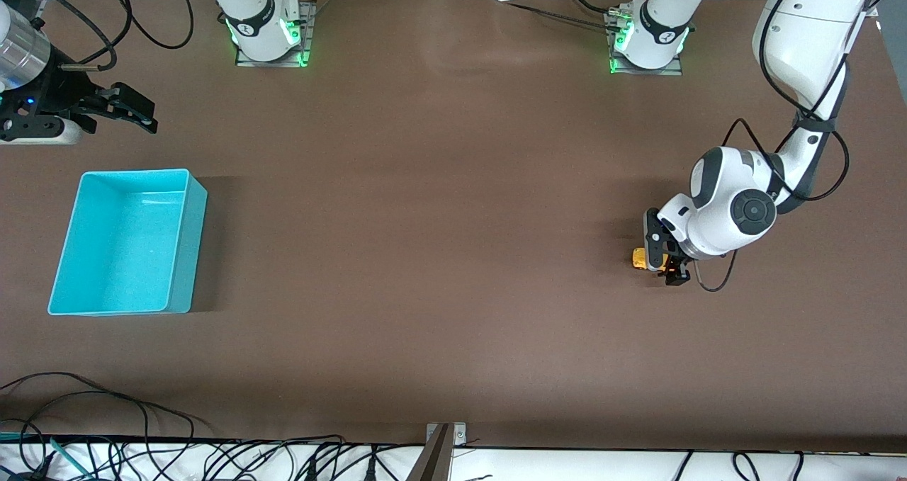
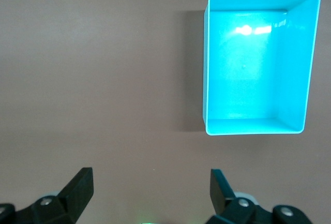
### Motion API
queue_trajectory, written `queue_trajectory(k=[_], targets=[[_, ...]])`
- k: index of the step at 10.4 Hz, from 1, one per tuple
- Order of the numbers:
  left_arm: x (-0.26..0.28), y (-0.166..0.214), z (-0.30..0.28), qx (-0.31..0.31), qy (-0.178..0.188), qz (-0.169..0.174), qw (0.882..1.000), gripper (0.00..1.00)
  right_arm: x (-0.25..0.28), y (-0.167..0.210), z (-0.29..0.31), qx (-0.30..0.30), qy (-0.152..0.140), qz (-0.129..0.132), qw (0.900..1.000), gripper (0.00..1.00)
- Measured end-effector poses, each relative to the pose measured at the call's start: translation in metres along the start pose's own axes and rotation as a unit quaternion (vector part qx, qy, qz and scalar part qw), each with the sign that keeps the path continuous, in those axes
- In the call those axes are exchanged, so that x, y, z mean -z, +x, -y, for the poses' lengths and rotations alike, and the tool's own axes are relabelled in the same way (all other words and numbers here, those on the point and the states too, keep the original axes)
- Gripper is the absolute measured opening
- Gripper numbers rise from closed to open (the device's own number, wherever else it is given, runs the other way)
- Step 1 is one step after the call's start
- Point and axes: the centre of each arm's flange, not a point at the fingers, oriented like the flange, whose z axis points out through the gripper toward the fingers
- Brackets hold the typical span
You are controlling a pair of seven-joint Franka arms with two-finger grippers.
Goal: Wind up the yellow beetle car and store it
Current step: 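Lower the left gripper and close it on the yellow car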
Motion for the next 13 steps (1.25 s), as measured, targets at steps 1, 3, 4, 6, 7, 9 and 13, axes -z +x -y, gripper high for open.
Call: queue_trajectory(k=[1,3,4,6,7,9,13], targets=[[-0.005,0.0,0.0,-0.001,0.002,-0.001,1.0,0.95,0.0,0.0,0.0,0.0,0.0,0.0,1.0,1.0],[-0.012,0.001,0.0,-0.002,-0.001,-0.002,1.0,0.77,0.0,0.0,0.0,0.0,0.0,0.0,1.0,1.0],[-0.012,0.002,0.0,-0.003,-0.001,-0.002,1.0,0.62,0.0,0.0,0.0,0.0,0.0,0.0,1.0,1.0],[-0.011,0.002,0.0,-0.004,0.002,-0.003,1.0,0.45,0.0,0.0,0.0,0.0,0.0,0.0,1.0,1.0],[-0.011,0.002,0.0,-0.004,0.002,-0.003,1.0,0.45,0.0,0.0,0.0,0.0,0.0,0.0,1.0,1.0],[-0.011,0.001,0.001,-0.003,0.002,-0.002,1.0,0.45,0.0,0.0,0.0,0.0,0.0,0.0,1.0,1.0],[-0.012,-0.008,0.001,0.004,0.001,-0.002,1.0,0.45,0.0,0.0,0.0,0.0,0.0,0.0,1.0,1.0]])
